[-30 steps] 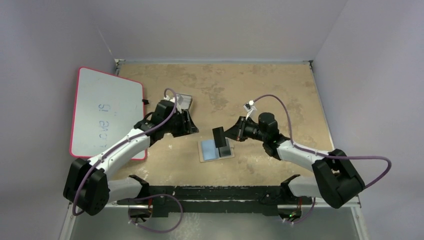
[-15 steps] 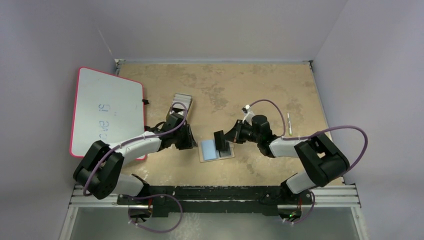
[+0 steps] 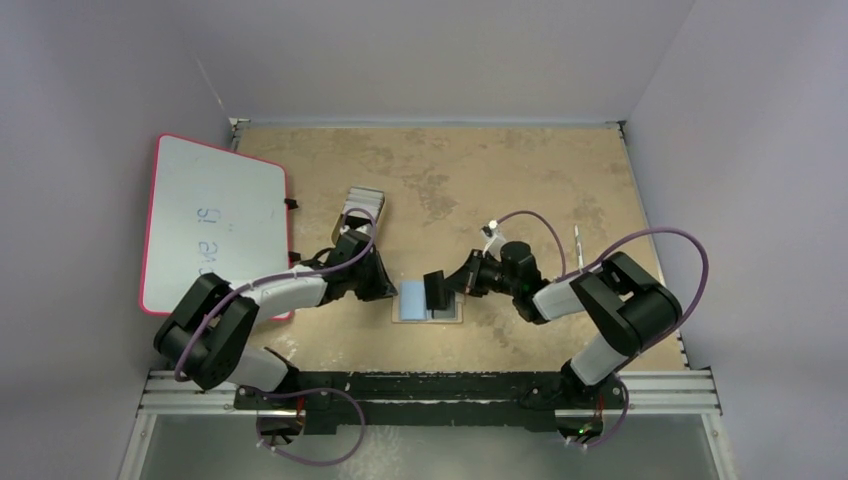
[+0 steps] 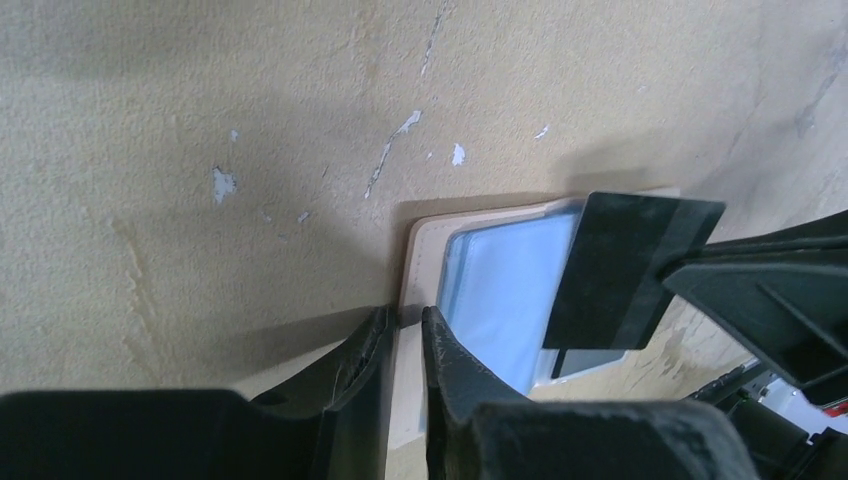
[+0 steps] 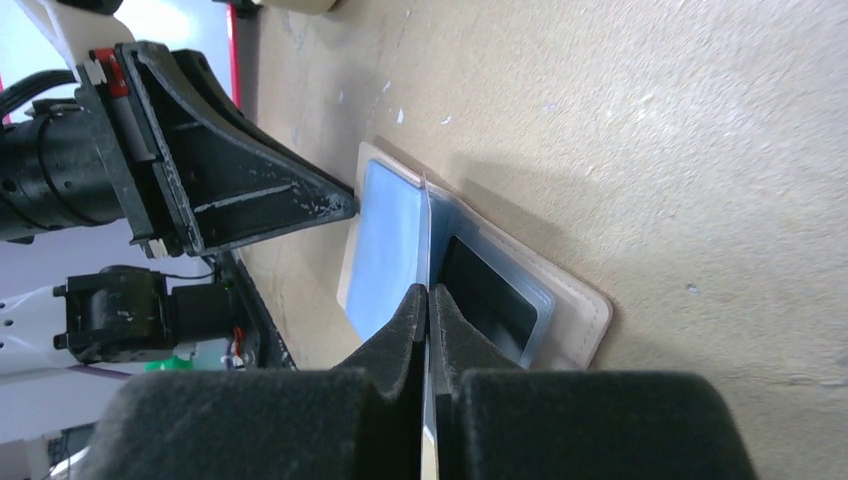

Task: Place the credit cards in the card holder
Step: Insert the credit card into the card holder.

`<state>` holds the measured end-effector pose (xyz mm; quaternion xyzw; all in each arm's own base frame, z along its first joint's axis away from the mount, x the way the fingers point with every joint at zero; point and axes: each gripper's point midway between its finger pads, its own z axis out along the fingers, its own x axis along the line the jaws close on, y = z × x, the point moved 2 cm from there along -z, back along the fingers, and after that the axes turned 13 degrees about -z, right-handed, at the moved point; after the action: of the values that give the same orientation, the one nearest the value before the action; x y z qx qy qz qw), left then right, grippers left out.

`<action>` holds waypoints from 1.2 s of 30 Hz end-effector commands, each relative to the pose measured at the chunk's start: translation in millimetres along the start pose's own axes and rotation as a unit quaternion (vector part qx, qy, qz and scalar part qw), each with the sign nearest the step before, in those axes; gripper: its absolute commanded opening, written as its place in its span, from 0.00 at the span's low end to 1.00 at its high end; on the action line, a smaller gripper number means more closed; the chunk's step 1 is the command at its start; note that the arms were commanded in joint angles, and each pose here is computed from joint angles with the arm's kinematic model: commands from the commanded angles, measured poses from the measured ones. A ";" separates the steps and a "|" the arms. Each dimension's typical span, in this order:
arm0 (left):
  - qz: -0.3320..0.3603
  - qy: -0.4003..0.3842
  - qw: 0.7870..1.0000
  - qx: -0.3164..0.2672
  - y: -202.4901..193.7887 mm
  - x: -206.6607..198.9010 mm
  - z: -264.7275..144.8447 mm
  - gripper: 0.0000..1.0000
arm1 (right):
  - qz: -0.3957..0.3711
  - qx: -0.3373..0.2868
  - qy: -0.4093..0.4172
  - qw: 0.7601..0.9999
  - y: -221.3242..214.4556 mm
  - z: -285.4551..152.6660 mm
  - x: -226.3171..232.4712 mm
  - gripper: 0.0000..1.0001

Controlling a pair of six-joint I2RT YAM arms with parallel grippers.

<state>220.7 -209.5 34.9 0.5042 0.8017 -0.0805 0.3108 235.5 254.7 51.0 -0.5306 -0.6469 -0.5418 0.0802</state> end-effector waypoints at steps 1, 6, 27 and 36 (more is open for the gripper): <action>-0.018 -0.020 1.000 0.003 -3.7 -5.9 4.8 0.15 | 0.003 -0.012 0.027 1.000 0.3 1.6 13.7 0.00; -0.027 -0.004 1.000 0.009 -8.4 2.1 3.2 0.14 | 0.021 -0.022 0.008 1.000 -2.0 -2.2 9.0 0.00; -0.071 -0.031 0.996 0.046 -36.1 5.6 -6.9 0.18 | 0.090 -0.045 0.001 0.995 -11.1 -13.9 22.9 0.00; -0.069 -0.046 0.995 0.051 -43.8 -3.5 -3.5 0.18 | 0.095 -0.040 -0.010 0.995 -19.1 -22.8 19.1 0.00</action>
<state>182.5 -225.0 33.3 0.4622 0.8156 -0.1568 0.3108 195.0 251.9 49.4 -0.6010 -0.5857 -0.5303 0.1209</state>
